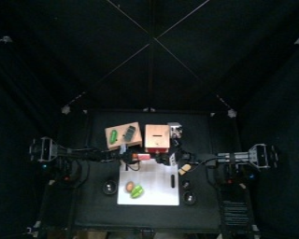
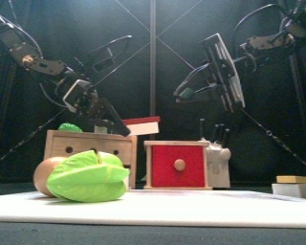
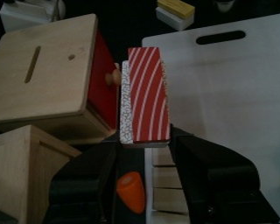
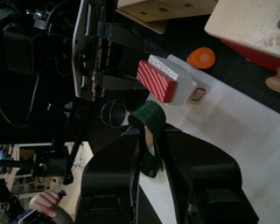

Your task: Drop seaweed wrapping

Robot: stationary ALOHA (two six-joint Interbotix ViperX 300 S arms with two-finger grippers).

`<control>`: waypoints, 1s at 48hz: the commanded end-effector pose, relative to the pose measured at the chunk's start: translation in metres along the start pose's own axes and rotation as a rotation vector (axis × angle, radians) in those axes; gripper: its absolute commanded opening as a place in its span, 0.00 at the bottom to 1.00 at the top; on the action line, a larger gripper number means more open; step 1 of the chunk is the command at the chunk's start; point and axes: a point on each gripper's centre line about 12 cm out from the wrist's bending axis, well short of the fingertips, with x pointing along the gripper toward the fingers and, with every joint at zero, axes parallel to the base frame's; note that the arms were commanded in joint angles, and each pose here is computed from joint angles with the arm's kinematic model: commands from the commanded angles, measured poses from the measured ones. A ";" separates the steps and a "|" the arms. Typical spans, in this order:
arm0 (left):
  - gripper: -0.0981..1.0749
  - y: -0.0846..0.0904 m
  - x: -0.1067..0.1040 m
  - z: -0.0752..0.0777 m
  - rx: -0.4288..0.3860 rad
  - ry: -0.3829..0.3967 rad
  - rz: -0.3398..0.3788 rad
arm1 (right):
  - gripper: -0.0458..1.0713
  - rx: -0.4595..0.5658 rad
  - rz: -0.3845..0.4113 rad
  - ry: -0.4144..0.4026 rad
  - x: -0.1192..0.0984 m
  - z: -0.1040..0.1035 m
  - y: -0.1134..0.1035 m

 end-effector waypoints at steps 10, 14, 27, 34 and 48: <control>0.58 -0.001 -0.012 0.004 -0.001 -0.031 0.003 | 0.58 -0.042 -0.078 0.065 -0.017 -0.011 -0.017; 0.58 -0.004 -0.013 0.001 0.002 -0.024 -0.005 | 0.58 -0.068 -0.152 0.121 -0.023 -0.019 -0.029; 0.58 -0.008 -0.013 -0.001 0.004 -0.020 -0.015 | 0.58 -0.156 -0.347 0.227 -0.032 -0.025 -0.058; 0.58 -0.008 -0.013 -0.001 0.005 -0.019 -0.017 | 0.58 -0.166 -0.436 0.258 -0.038 -0.023 -0.071; 0.58 -0.008 -0.012 -0.002 0.002 -0.016 -0.017 | 0.59 -0.155 -0.621 0.327 -0.048 -0.024 -0.101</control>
